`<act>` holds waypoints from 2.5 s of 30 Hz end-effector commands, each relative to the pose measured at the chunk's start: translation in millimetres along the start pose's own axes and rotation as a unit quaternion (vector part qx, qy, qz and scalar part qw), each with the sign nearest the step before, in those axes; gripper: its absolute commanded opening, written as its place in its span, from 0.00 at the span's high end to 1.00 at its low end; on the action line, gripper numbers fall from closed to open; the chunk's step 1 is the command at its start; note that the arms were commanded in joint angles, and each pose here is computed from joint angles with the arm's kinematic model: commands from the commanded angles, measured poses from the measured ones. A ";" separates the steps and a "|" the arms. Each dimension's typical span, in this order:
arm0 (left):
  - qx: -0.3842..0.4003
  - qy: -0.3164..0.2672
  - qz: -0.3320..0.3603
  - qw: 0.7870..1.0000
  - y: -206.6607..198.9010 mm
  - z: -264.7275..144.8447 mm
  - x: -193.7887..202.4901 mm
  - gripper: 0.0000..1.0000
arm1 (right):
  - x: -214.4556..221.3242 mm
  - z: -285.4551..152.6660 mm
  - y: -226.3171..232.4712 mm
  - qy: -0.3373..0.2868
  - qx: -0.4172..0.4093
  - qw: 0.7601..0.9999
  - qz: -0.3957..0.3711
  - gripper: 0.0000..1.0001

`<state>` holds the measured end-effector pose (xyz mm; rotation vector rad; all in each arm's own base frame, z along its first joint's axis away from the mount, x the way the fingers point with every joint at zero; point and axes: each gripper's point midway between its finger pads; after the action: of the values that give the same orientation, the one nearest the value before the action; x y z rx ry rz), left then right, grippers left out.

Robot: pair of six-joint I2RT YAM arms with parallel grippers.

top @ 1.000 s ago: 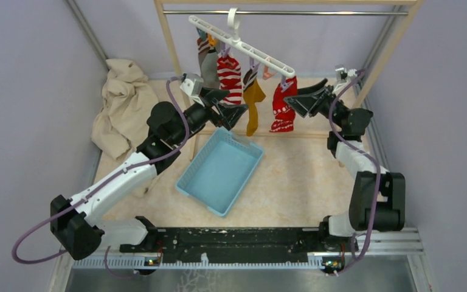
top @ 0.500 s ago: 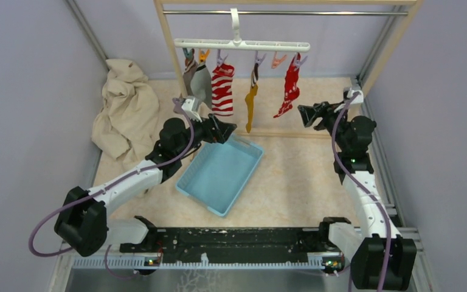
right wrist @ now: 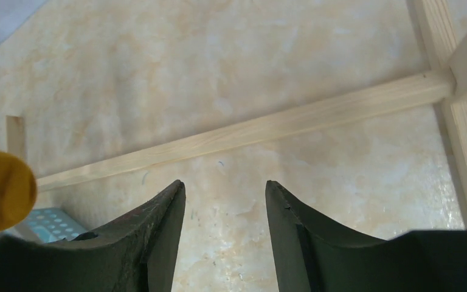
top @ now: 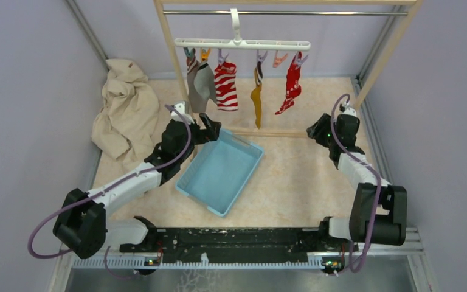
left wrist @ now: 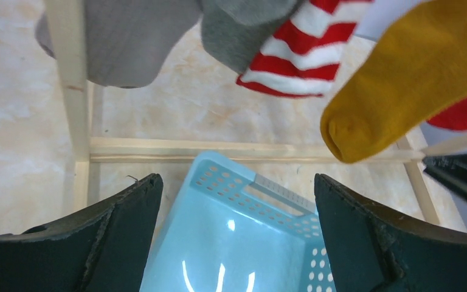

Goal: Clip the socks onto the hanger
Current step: Move the clothesline to the center of the board.

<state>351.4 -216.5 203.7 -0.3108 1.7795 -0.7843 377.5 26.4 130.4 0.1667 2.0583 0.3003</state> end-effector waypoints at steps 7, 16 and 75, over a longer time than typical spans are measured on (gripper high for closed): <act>-0.099 0.003 -0.082 0.992 44.0 7.8 -14.9 0.05 | 15.8 40.0 -19.2 0.015 0.036 0.996 0.080 0.49; -0.122 0.000 -0.105 0.987 69.0 9.1 -16.7 0.10 | 22.0 77.8 -19.9 0.028 0.019 0.994 0.105 0.65; -0.028 0.031 0.006 0.999 49.5 -36.0 17.3 0.01 | 33.0 -26.0 52.2 -0.052 -0.079 0.995 -0.034 0.59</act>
<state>330.5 -189.3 180.6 -0.3130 1.8462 -0.8347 344.2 82.2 112.8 0.0953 1.9884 0.4658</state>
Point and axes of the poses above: each gripper's point midway between its finger pads, its own z axis out along the fingers, its own y axis along the line the jaws close on, x = y × z, and after that the axes turned 14 degrees about -z, right-handed
